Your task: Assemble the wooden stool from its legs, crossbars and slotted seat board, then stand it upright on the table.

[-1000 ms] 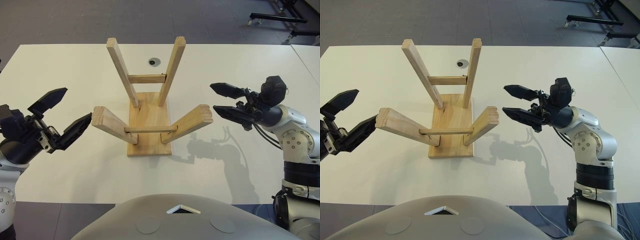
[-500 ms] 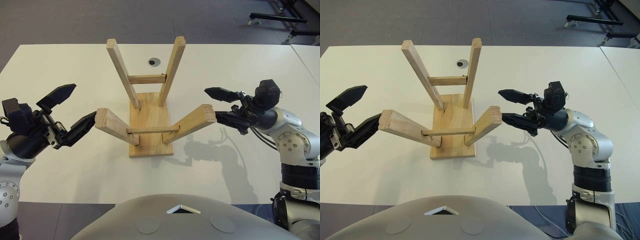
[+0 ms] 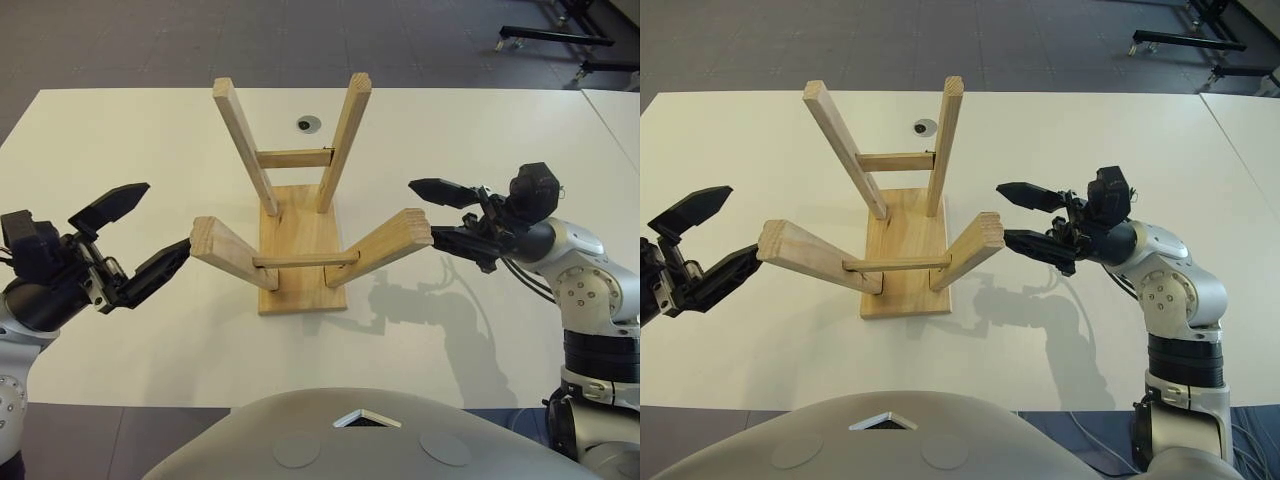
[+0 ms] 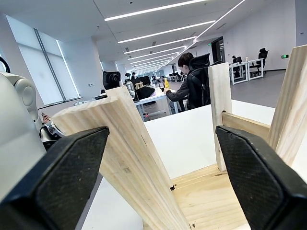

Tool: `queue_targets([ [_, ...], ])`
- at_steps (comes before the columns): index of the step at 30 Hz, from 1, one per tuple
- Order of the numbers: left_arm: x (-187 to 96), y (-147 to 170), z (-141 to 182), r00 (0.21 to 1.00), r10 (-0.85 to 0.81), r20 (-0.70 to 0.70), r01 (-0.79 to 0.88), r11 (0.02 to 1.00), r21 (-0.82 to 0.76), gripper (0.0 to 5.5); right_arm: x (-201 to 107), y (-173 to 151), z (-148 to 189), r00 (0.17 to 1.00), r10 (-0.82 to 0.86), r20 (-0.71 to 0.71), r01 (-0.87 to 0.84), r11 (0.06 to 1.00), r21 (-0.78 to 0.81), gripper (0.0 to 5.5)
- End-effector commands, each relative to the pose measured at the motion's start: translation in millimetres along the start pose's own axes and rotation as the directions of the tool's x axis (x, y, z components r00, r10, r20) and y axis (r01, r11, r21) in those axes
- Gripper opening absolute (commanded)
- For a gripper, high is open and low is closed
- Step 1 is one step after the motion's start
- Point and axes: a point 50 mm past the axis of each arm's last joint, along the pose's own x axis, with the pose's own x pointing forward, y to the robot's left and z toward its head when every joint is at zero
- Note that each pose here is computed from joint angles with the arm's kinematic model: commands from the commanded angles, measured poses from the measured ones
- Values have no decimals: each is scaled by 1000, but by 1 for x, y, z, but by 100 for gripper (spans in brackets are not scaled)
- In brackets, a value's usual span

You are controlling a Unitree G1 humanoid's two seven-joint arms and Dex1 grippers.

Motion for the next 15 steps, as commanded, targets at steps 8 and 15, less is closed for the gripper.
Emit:
queue_targets([
  [8,14,-4,-2,996,-80,-37,80,997,2,540,9,1,-1,999,33,-35,-33,999,-10,411],
  [15,26,-7,-5,990,-133,-45,133,991,0,540,16,0,0,996,59,-69,-60,998,-18,411],
])
